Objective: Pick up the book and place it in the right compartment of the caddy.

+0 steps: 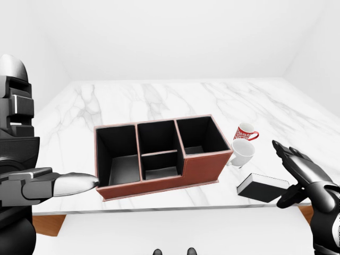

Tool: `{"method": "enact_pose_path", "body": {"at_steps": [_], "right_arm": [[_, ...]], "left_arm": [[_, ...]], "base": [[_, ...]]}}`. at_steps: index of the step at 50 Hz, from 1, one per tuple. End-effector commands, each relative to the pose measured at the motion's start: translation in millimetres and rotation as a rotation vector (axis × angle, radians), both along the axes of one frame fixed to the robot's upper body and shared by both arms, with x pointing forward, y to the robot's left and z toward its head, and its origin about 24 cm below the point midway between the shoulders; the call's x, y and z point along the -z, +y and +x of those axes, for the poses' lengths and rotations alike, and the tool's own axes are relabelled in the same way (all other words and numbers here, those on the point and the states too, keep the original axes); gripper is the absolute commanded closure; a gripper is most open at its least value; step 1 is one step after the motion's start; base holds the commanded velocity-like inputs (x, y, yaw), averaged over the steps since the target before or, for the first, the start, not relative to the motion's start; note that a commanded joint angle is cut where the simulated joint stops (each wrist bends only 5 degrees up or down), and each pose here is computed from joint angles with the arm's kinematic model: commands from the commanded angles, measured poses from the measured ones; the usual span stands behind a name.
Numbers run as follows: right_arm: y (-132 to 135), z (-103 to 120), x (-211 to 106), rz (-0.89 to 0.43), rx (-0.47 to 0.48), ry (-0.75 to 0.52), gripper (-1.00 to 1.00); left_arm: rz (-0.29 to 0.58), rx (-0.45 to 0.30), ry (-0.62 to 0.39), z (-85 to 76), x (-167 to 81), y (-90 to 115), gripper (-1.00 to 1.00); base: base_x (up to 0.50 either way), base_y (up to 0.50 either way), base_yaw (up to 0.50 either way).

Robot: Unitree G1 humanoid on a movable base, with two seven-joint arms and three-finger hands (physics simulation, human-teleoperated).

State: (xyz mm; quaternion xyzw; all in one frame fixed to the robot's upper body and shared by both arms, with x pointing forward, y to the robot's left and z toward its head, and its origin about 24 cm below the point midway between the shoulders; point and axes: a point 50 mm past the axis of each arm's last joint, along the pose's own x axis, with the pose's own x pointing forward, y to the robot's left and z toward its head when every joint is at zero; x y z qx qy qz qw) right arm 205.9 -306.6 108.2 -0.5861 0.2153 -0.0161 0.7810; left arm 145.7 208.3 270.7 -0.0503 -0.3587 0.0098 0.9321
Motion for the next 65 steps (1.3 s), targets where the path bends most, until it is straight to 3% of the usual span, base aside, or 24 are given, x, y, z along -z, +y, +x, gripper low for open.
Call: {"method": "enact_pose_path", "body": {"at_steps": [1, 13, 38, 54, 65], "right_arm": [[10.0, 3.2, -2.5, -0.015, -0.027, -0.012, -1.0], [22.2, 16.1, 22.2, 0.035, -0.069, 0.08, -1.0], [23.7, 9.6, 52.9, 0.089, -0.082, 0.2, -1.0], [4.2, -1.0, 50.2, 0.074, -0.035, 0.201, -1.0], [1.8, 0.5, 65.8, 0.113, -0.03, 0.263, -1.0]], "left_arm": [[0.001, 0.001, 0.002, 0.2, 0.3, -0.3, -1.0], [0.002, 0.002, 0.005, 0.6, 1.2, -0.9, -1.0], [-0.004, -0.001, -0.001, 0.4, 1.0, -0.4, -1.0], [0.003, 0.0, 0.007, 1.1, 2.5, -1.6, -1.0], [0.012, 0.004, 0.015, 1.4, 2.8, -2.2, -1.0]], "base": [[0.0, 0.0, 0.0], [0.0, 0.0, 0.0], [0.0, 0.0, 0.0], [0.0, 0.0, 0.0], [0.0, 0.0, 0.0]]}}
